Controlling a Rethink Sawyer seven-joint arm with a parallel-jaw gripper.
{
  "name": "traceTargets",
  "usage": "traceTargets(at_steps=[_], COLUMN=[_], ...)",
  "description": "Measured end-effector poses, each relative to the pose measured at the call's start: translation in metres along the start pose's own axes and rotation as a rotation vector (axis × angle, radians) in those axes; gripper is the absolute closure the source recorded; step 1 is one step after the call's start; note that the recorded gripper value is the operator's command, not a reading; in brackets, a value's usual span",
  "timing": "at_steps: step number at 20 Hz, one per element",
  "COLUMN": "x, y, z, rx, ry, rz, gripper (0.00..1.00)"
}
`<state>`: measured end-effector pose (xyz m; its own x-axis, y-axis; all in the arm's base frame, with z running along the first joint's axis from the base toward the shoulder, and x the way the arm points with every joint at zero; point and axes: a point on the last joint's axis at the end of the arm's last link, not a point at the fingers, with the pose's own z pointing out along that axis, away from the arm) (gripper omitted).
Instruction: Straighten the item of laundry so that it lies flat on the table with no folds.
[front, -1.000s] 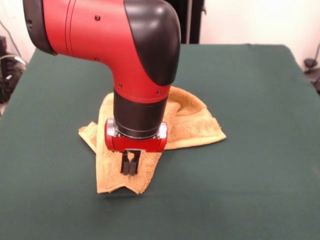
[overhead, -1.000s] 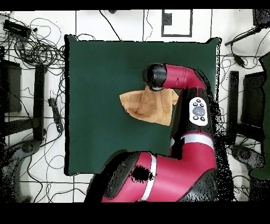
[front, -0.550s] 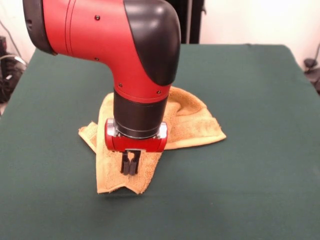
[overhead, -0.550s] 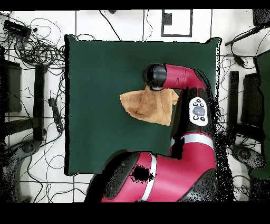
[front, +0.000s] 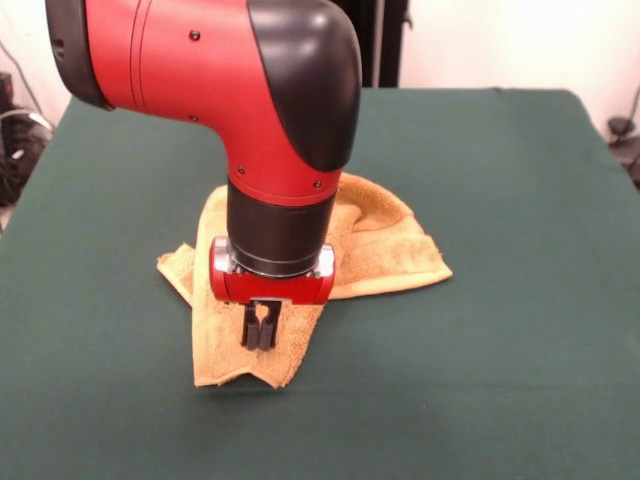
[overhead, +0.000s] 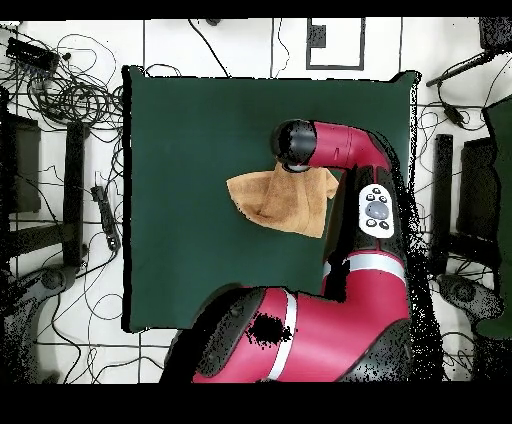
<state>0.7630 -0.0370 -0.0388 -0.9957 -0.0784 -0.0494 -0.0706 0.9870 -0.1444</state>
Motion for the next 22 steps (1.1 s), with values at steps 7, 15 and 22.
traceTargets(at_steps=[7,15,22], x=[0.0,-0.0003,-0.0009], y=[0.0,0.0011,0.0018], z=[-0.0001,-0.0005,-0.0011], rx=[0.0,-0.003,-0.005], ry=[0.0,0.002,0.001], rz=[0.0,0.002,0.004], gripper=[1.0,1.0,0.0])
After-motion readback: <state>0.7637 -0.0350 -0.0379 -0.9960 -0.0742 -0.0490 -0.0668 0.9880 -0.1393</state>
